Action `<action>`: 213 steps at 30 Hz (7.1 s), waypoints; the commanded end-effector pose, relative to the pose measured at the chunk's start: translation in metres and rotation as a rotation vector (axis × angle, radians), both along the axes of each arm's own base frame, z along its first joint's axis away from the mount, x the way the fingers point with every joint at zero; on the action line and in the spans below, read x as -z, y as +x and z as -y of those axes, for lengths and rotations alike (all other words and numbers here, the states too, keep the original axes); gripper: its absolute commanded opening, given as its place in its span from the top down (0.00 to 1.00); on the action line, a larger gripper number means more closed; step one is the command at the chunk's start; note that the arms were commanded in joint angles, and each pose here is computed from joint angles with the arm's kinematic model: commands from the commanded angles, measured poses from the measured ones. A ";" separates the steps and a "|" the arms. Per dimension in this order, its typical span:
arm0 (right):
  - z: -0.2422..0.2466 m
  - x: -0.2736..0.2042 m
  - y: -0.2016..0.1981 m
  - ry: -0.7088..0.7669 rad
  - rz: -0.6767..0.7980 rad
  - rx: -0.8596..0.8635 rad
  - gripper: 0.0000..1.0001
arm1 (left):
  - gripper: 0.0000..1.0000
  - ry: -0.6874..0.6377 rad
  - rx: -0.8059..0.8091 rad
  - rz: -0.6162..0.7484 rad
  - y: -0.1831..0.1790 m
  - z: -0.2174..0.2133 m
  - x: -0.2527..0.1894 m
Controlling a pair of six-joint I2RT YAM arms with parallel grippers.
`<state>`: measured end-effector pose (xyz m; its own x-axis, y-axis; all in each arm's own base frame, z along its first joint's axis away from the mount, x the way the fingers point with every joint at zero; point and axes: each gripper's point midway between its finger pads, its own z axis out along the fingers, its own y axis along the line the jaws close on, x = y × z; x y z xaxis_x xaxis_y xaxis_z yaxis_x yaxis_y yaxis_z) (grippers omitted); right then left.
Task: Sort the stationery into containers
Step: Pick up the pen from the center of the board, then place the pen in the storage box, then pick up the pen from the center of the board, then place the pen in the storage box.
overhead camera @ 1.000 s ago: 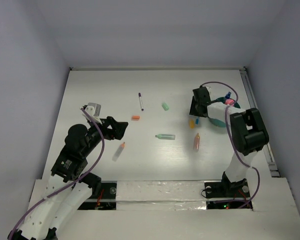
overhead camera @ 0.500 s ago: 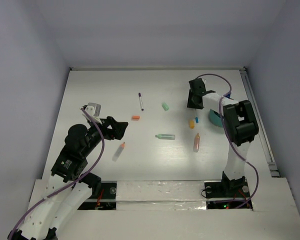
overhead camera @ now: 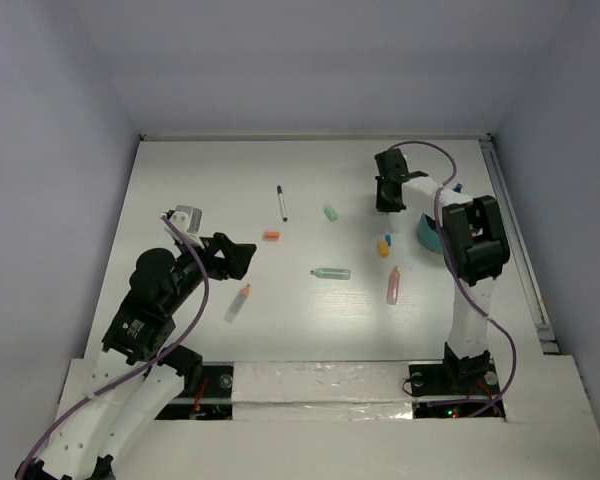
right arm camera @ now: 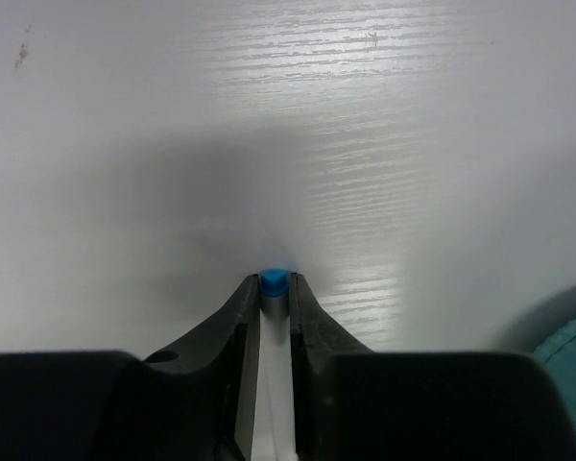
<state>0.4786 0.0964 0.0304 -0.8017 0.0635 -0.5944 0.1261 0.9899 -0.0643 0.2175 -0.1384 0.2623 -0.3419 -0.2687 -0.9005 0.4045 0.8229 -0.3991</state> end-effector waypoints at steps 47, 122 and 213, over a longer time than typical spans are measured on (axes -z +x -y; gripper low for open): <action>0.217 -0.204 -0.124 -0.150 1.030 0.909 1.00 | 0.01 -0.012 0.008 0.053 0.003 0.001 -0.011; -0.298 -0.062 0.063 0.123 0.283 -0.483 0.26 | 0.01 -0.009 -0.113 0.062 0.013 -0.023 -0.014; 0.193 -0.161 -0.117 -0.187 0.950 0.914 1.00 | 0.01 -0.022 0.003 0.088 -0.006 0.000 -0.022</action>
